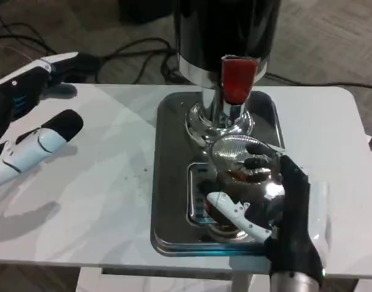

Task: Grasp the cup under the faucet to collect the drink, then remove the cup.

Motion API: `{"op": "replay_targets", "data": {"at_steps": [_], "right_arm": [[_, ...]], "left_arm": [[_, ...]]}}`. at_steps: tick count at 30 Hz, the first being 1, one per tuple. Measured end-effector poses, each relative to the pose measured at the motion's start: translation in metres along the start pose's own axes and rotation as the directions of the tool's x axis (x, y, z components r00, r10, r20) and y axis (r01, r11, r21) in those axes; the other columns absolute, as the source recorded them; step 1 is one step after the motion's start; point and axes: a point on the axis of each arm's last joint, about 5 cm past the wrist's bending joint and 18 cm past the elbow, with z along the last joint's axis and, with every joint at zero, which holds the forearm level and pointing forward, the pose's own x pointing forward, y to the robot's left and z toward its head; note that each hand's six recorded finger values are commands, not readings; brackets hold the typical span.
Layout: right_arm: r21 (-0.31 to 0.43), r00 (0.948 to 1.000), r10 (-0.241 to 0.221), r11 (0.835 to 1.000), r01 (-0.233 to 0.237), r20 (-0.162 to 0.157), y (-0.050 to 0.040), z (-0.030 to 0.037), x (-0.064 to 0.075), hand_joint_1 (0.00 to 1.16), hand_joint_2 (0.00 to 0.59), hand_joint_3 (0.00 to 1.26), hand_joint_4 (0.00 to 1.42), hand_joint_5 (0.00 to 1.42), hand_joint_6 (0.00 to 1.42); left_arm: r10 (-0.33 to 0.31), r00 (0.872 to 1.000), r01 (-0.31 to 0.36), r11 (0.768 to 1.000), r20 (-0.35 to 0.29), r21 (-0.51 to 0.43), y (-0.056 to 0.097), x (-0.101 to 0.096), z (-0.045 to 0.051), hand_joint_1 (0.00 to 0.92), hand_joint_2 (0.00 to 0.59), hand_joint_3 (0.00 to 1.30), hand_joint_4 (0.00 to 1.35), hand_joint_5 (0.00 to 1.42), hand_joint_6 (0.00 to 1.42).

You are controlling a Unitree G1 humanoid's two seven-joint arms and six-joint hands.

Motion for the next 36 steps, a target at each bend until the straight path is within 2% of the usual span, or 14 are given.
{"op": "replay_targets", "data": {"at_steps": [4, 15, 20, 24, 27, 30, 36], "right_arm": [[0.023, 0.9998, -0.017, 1.000, 0.017, -0.013, -0.0120, -0.0006, -0.013, 0.87, 0.151, 0.88, 1.06, 1.22, 1.42], [0.040, 0.9990, 0.023, 0.999, -0.021, -0.037, -0.0310, 0.0022, -0.030, 0.87, 0.151, 0.93, 1.10, 1.28, 1.42], [0.046, 0.9989, 0.031, 0.999, -0.029, -0.035, -0.0394, 0.0039, -0.036, 0.87, 0.151, 0.94, 1.11, 1.29, 1.42], [0.060, 0.9995, 0.029, 0.998, -0.028, -0.012, -0.0460, 0.0075, -0.038, 0.87, 0.151, 0.95, 1.12, 1.30, 1.42], [0.070, 0.9993, 0.028, 0.997, -0.029, 0.027, -0.0503, 0.0119, -0.038, 0.87, 0.151, 0.95, 1.12, 1.30, 1.42], [0.080, 0.9981, 0.033, 0.996, -0.037, 0.052, -0.0534, 0.0150, -0.039, 0.86, 0.150, 0.96, 1.13, 1.31, 1.42], [0.081, 0.9951, 0.067, 0.994, -0.073, 0.073, -0.0568, 0.0186, -0.038, 0.86, 0.149, 0.96, 1.13, 1.31, 1.42]], "left_arm": [[0.001, 1.000, -0.001, 1.000, 0.013, 0.001, 0.000, 0.004, 0.0004, 0.203, 0.165, 0.27, 0.21, 0.19, 0.26], [-0.019, 1.000, 0.019, 1.000, 0.012, -0.017, -0.005, 0.007, -0.0025, 0.200, 0.154, 0.26, 0.20, 0.18, 0.24], [-0.022, 1.000, 0.023, 0.999, 0.013, -0.023, -0.007, 0.008, -0.0032, 0.200, 0.154, 0.25, 0.19, 0.18, 0.24], [-0.029, 0.999, 0.029, 0.999, 0.013, -0.024, -0.009, 0.008, -0.0036, 0.200, 0.154, 0.25, 0.19, 0.18, 0.24], [-0.037, 0.999, 0.037, 0.999, 0.005, -0.023, -0.011, 0.008, -0.0046, 0.200, 0.154, 0.25, 0.18, 0.18, 0.24], [-0.041, 0.999, 0.041, 0.999, -0.006, -0.018, -0.011, 0.007, -0.0058, 0.200, 0.159, 0.24, 0.18, 0.17, 0.23], [-0.059, 0.998, 0.060, 0.998, -0.023, 0.004, -0.013, 0.004, -0.0069, 0.187, 0.161, 0.22, 0.13, 0.14, 0.22]]}}
